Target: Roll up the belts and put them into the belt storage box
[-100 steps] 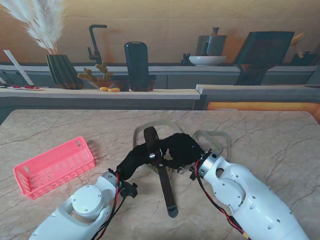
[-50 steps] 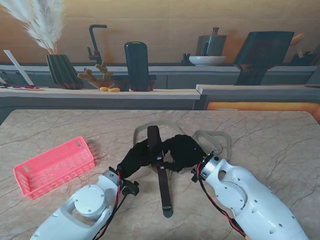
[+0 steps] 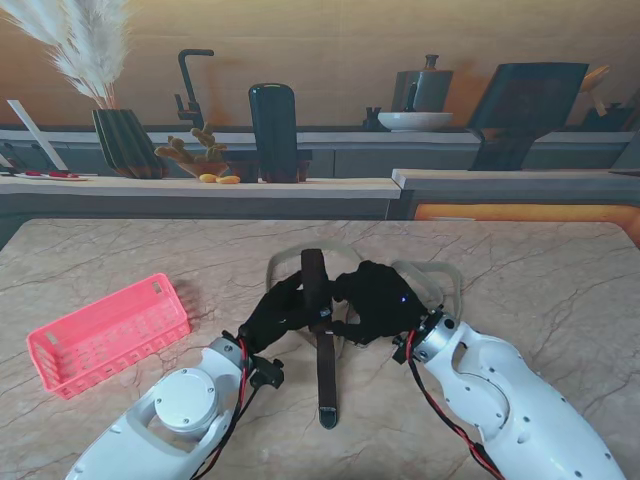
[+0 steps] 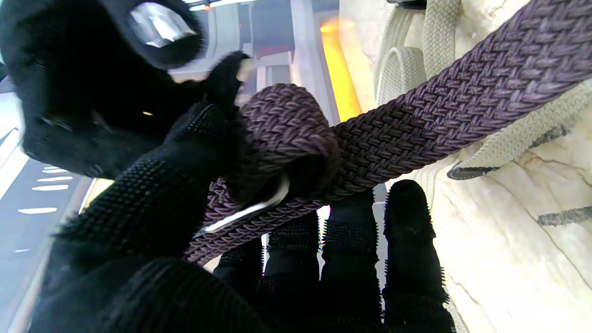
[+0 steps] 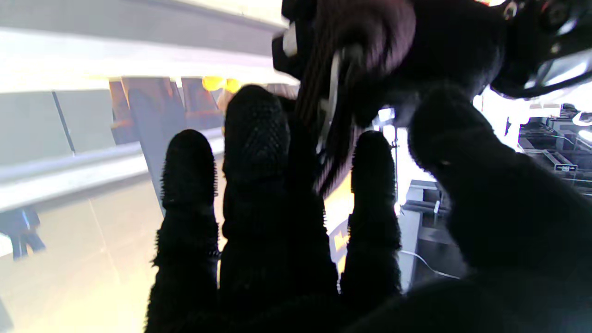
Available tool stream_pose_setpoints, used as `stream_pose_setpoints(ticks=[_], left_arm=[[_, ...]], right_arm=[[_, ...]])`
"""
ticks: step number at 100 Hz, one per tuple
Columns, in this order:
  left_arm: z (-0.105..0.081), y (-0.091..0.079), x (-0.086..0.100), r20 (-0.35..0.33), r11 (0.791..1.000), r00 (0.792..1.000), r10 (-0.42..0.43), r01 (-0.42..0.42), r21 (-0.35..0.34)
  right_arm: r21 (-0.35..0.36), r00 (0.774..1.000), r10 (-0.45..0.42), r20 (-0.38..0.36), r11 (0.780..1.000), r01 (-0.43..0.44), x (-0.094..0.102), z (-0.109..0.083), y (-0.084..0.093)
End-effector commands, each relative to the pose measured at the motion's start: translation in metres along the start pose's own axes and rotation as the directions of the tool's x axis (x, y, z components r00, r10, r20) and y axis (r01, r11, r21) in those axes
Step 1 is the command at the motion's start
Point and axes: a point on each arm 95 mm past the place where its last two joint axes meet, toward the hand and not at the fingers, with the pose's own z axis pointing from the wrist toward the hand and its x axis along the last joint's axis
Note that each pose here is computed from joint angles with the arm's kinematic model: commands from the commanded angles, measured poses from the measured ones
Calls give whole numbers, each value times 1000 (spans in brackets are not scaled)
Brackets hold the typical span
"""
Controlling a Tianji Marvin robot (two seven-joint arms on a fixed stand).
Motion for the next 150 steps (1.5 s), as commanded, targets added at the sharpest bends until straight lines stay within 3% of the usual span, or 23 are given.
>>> stream_pose_setpoints(ticks=[1,24,39,52,67,90,109,132,150], left_arm=[[1,-1,-1,6,1000,1000,7,-7,12],[2,0,-2,8,999,1000,29,-30,16],[4,1,-3,-9,994,994,105,-105,19],[5,2,-4,-32,984,983,179,-179,13],[6,3,-4,-56,965,963,262,-262,8],[7,4,-6,-83,934,931,356,-357,-2],[8,4,-7,-93,915,912,400,-402,-6],[9,3,-7,-88,913,910,405,-407,-2],[9,2,-7,-77,916,913,401,-402,6]], right_arm=[[-43,1000,-12,-19,999,11,6,1,12],[-115,997,-62,37,991,66,0,-5,38],[-27,994,24,105,999,-21,-7,-7,43],[46,986,79,147,995,-87,-14,-5,39],[97,982,84,171,990,-102,-22,3,31],[123,977,101,187,984,-126,-33,20,17],[124,964,190,186,969,-215,-34,33,6],[113,952,248,177,956,-270,-31,38,0],[142,935,307,176,932,-333,-29,36,0]])
